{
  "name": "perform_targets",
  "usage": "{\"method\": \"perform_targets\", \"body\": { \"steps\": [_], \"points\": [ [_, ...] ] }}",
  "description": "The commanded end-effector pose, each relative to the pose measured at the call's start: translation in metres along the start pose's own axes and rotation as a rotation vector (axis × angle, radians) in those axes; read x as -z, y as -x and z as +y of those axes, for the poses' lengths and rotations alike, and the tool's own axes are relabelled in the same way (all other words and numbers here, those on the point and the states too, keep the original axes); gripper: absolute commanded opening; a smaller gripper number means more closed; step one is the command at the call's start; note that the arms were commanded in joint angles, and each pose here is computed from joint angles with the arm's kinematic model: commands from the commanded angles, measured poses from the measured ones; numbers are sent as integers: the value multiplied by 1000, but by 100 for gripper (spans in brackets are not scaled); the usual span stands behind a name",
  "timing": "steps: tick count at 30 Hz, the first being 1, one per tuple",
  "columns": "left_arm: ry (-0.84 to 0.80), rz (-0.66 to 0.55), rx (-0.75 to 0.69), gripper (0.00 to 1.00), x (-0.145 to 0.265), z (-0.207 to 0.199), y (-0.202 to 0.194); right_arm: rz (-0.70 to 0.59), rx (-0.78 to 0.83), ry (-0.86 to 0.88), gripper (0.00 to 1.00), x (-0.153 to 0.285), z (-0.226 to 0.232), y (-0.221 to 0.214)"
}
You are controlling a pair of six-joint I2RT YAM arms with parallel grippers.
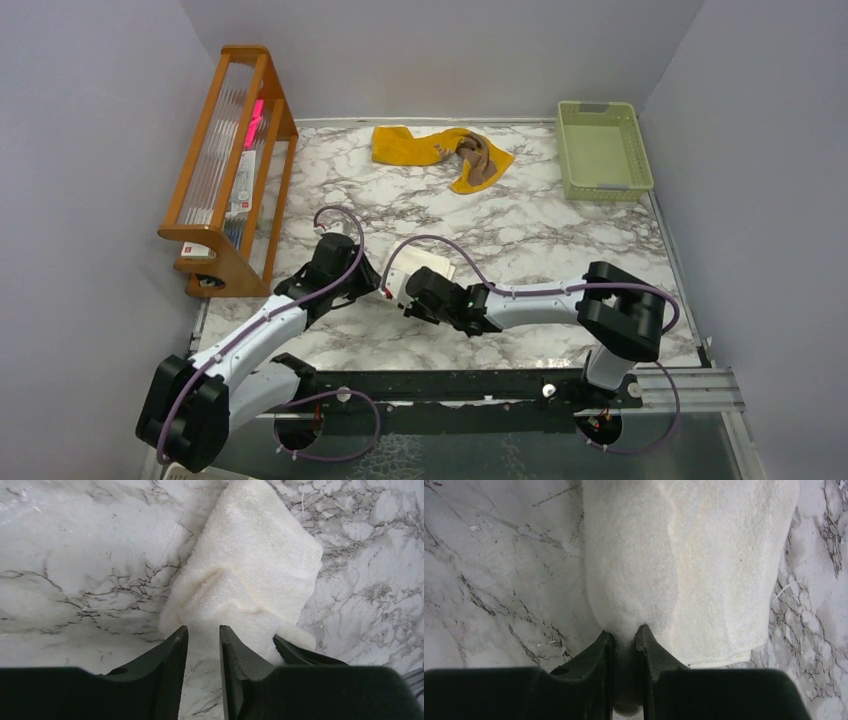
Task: Roll the towels
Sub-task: Roll the towel at the center of the board.
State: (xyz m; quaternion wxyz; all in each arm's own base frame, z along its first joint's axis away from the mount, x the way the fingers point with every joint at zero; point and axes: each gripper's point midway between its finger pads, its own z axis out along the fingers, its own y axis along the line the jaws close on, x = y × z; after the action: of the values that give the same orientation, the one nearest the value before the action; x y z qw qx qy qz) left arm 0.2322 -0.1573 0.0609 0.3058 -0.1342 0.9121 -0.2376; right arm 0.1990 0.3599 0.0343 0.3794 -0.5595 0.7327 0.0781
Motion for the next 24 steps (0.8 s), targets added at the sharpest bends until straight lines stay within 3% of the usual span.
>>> {"method": "perform_targets", "body": {
  "steps": [1,6,11,13,18,24],
  "points": [
    [75,-36,-86,34,21,2,23,5,31,167,4,4,30,-9],
    [-49,-68,-234,35,12,-35,50,-144,85,319,1,26,49,19],
    [-195,-47,-205,35,1,-71,56,-183,124,352,1,37,53,21],
    [-274,11,-184,32,-3,-85,47,-182,131,337,1,38,49,19],
    [-409,201,-159,14,-8,-92,3,-173,145,326,1,38,46,13],
    [-421,346,-136,6,1,-73,-37,-192,138,328,1,36,43,15]
  ]
}}
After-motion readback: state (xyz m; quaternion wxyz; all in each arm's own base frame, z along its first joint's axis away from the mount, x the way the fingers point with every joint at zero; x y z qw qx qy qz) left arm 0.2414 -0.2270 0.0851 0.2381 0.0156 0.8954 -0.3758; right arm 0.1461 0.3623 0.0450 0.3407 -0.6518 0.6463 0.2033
